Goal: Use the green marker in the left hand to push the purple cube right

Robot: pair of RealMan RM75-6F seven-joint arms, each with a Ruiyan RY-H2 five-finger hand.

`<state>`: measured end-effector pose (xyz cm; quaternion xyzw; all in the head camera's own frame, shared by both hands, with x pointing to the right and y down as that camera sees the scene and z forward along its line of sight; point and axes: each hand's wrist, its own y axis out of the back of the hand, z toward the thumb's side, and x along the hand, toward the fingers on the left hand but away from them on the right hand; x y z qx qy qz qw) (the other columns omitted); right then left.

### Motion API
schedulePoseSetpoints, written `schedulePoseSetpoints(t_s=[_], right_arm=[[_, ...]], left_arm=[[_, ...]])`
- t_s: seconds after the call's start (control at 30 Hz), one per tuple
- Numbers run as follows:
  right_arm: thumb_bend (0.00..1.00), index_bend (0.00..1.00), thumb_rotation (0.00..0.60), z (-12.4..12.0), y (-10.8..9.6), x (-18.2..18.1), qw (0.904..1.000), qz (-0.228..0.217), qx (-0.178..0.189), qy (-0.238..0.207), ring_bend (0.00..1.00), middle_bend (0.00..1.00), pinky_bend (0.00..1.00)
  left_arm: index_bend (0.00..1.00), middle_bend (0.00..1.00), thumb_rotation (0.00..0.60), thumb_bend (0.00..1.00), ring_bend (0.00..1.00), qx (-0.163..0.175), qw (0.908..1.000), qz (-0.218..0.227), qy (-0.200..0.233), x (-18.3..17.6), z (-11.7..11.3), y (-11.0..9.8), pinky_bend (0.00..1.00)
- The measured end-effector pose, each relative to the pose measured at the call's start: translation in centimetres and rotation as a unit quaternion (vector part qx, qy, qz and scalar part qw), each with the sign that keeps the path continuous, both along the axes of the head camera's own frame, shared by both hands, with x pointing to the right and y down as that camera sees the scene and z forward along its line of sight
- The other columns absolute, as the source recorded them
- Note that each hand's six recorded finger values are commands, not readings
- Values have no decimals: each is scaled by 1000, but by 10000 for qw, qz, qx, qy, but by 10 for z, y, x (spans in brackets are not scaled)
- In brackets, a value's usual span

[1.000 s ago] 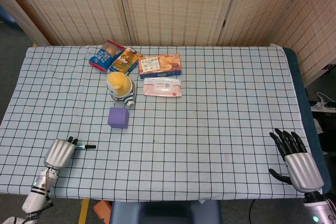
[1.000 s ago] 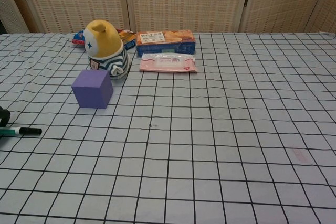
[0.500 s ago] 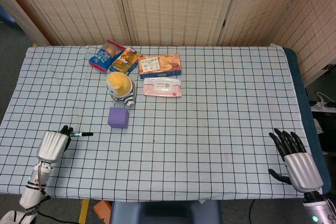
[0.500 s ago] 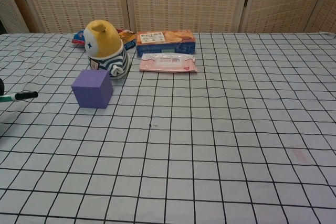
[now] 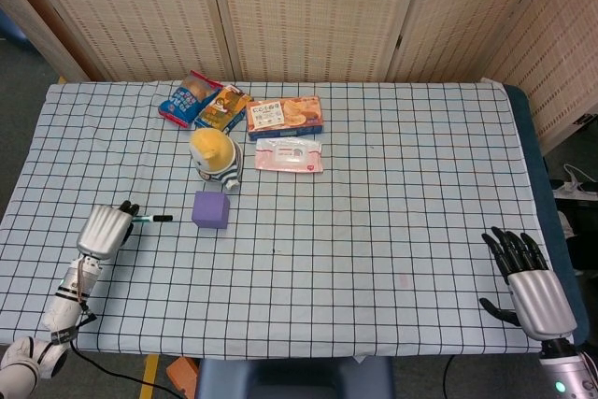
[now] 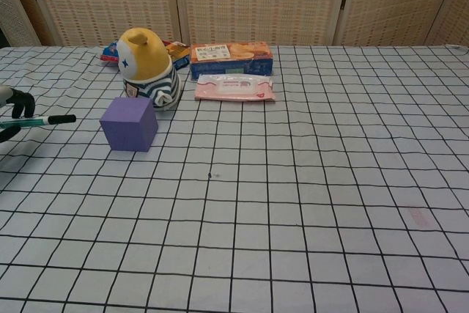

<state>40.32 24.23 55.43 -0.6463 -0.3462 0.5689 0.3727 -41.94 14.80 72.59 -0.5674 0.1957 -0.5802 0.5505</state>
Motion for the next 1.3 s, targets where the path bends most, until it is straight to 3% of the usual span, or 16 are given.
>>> schedulePoseSetpoints(t_s=[0.27, 0.63, 1.3], right_arm=[[57, 0, 600, -1, -1, 1, 10000, 37, -1, -1, 0, 0, 0], [58, 0, 600, 3, -3, 2, 10000, 67, -38, 49, 0, 0, 0], [57, 0, 600, -11, -2, 4, 9999, 49, 96, -128, 0, 0, 0]], left_arm=[[812, 850, 600, 684, 1000, -189, 9987, 156, -456, -4, 15, -22, 1000], [812, 849, 600, 691, 1000, -320, 9977, 299, -518, 7, 24, -34, 1000], [812, 850, 600, 692, 1000, 17, 9960, 797, -398, 57, 24, -41, 1000]])
